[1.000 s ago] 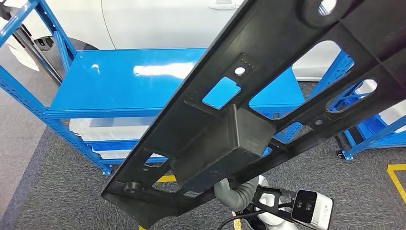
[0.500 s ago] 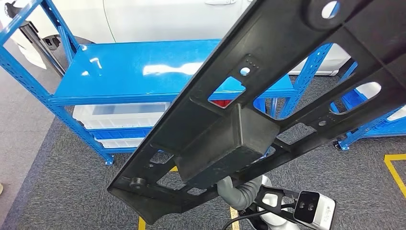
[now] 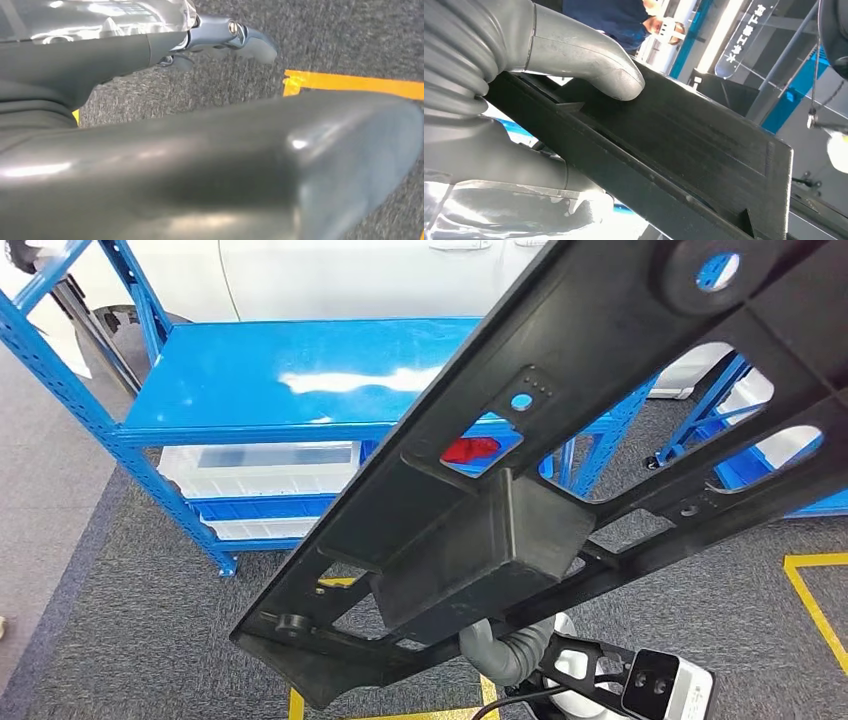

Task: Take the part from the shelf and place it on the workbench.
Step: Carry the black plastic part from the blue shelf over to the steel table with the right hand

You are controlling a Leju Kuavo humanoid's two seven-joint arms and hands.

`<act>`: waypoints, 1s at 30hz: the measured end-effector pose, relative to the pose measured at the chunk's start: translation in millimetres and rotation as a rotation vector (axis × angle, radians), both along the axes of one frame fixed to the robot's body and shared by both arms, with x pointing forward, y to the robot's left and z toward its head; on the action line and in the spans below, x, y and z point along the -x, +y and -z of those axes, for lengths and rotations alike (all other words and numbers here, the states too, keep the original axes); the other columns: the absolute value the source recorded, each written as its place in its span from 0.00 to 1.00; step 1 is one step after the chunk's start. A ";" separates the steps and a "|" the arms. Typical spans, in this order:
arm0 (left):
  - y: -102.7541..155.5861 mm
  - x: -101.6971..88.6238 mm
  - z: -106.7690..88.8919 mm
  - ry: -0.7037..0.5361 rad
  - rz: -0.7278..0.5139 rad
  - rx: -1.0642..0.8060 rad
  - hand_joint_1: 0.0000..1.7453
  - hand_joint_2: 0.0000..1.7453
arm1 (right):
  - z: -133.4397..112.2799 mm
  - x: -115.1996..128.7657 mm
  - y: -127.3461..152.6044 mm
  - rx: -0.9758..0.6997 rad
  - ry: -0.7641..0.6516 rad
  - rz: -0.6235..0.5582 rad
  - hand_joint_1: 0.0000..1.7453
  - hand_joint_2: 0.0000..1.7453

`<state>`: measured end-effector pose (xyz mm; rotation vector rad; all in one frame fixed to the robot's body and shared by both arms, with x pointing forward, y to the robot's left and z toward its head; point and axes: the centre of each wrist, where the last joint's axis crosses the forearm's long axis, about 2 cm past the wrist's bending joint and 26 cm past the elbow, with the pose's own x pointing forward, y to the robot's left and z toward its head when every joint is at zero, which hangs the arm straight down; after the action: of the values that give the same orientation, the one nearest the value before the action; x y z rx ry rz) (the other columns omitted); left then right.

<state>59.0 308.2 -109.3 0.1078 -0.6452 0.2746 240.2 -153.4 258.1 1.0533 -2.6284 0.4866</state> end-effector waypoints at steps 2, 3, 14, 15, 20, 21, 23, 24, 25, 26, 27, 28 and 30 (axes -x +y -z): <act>-0.2 -0.1 0.0 0.000 0.001 0.000 0.00 0.00 | -0.1 0.2 -0.2 0.001 -0.001 0.000 1.00 1.00; -0.2 0.0 0.0 0.000 0.002 0.000 0.00 0.00 | -0.2 0.3 -0.3 0.001 -0.002 0.000 1.00 1.00; 0.0 2.8 0.4 0.027 -0.008 -0.004 0.00 0.00 | 0.2 1.4 -1.9 0.018 -0.010 -0.028 1.00 1.00; 0.4 2.9 0.4 0.029 -0.015 -0.005 0.00 0.00 | 0.2 1.0 -2.7 0.022 -0.011 -0.031 1.00 1.00; 3.8 3.9 0.3 0.044 -0.061 -0.062 0.00 0.00 | -0.1 -2.2 -10.7 0.035 -0.019 -0.020 1.00 1.00; 4.6 3.3 0.2 0.049 -0.070 -0.086 0.00 0.00 | -0.6 -2.8 -13.3 0.036 -0.023 -0.011 1.00 1.00; 6.3 2.6 -0.1 0.063 -0.085 -0.122 0.00 0.00 | -2.9 -4.2 -18.6 0.033 -0.033 0.012 1.00 1.00; 7.4 3.0 -0.2 0.070 -0.090 -0.132 0.00 0.00 | -3.7 -4.5 -20.8 0.031 -0.036 0.022 1.00 1.00; 8.7 4.3 -0.1 0.078 -0.092 -0.139 0.00 0.00 | -3.9 -4.6 -22.8 0.030 -0.037 0.030 1.00 1.00; 9.9 5.7 0.1 0.085 -0.094 -0.144 0.00 0.00 | -3.5 -4.2 -24.7 0.029 -0.035 0.037 1.00 1.00; 10.7 6.7 0.1 0.089 -0.096 -0.146 0.00 0.00 | -2.9 -3.6 -26.7 0.030 -0.034 0.044 1.00 1.00; 11.0 7.0 0.2 0.091 -0.096 -0.145 0.00 0.00 | -2.6 -2.8 -28.6 0.029 -0.034 0.053 1.00 1.00; 10.7 6.1 0.1 0.090 -0.091 -0.140 0.00 0.00 | -3.5 0.0 -32.1 0.026 -0.042 0.082 1.00 1.00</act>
<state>52.9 318.9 -109.4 0.2831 -0.5704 0.3104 240.2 -185.5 261.7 0.9336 -2.6820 0.5288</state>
